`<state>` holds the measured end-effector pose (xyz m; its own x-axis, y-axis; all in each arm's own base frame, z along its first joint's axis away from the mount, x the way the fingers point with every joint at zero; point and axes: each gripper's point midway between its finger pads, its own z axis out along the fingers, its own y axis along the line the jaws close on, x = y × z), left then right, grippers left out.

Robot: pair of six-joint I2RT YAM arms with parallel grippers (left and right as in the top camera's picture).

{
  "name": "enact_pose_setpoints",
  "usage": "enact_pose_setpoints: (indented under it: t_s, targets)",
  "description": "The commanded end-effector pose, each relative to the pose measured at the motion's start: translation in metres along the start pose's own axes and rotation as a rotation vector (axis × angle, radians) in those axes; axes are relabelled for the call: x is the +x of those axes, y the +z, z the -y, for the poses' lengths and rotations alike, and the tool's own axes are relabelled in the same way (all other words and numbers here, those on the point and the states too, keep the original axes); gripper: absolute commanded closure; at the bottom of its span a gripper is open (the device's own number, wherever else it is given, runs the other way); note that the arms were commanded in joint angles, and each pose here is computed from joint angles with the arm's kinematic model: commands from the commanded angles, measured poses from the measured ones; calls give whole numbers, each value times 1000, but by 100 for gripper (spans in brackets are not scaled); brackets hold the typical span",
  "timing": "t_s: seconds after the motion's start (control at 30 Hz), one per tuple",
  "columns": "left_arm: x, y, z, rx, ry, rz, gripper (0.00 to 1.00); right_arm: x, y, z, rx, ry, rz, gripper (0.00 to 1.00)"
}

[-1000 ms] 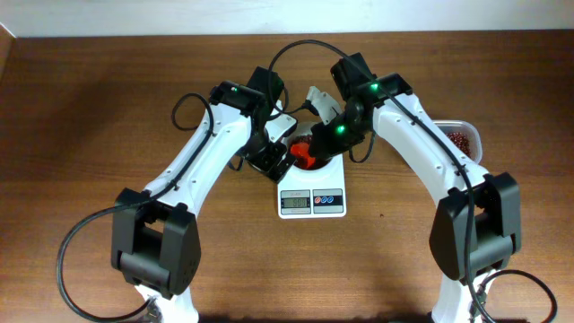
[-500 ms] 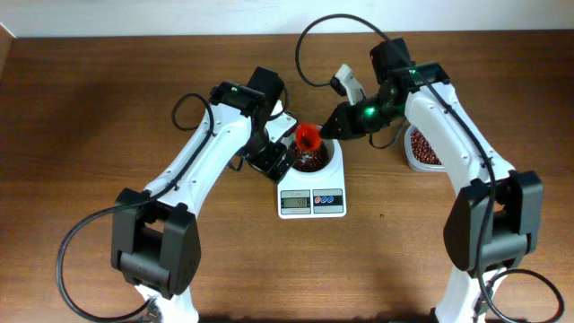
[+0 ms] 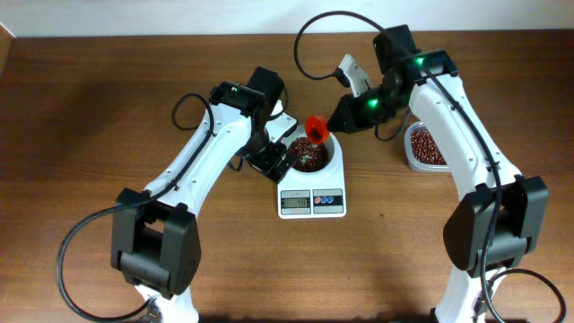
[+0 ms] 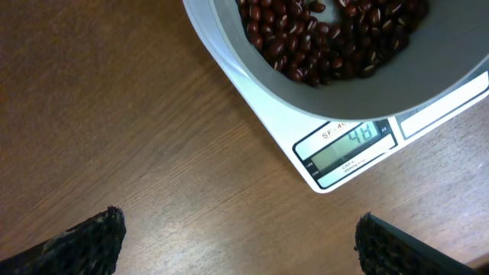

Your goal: Scoop item into bowl and weigh 50g on scale

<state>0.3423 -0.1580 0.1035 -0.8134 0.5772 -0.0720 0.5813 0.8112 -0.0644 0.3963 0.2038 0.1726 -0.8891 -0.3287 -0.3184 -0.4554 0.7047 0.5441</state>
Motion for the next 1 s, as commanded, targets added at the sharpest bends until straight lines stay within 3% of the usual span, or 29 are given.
enact_pose_setpoints:
  t_s: [0.0, 0.1, 0.33, 0.47, 0.6, 0.7, 0.77, 0.97]
  targets:
    - [-1, 2, 1, 5, 8, -5, 1, -17, -35, -18, 38, -116, 56, 96]
    - [-1, 2, 1, 5, 8, -5, 1, -17, -39, -24, 40, -127, 51, 96]
    - [-1, 2, 1, 5, 8, -5, 1, -9, -26, -11, 267, -180, -25, 96]
    - [-1, 2, 1, 5, 8, -5, 1, -3, -15, -24, 275, -288, -70, 96]
    - [-1, 2, 1, 5, 8, -5, 1, -7, -17, -11, 411, -271, -71, 96]
    - [-1, 2, 2, 6, 8, -5, 1, -10, -14, -17, 379, -261, -52, 96]
    - [-1, 2, 1, 5, 8, -5, 1, -8, -10, -26, 322, -361, -72, 96]
    - [-1, 2, 2, 6, 8, -5, 1, -12, -12, -22, 342, -295, -49, 96]
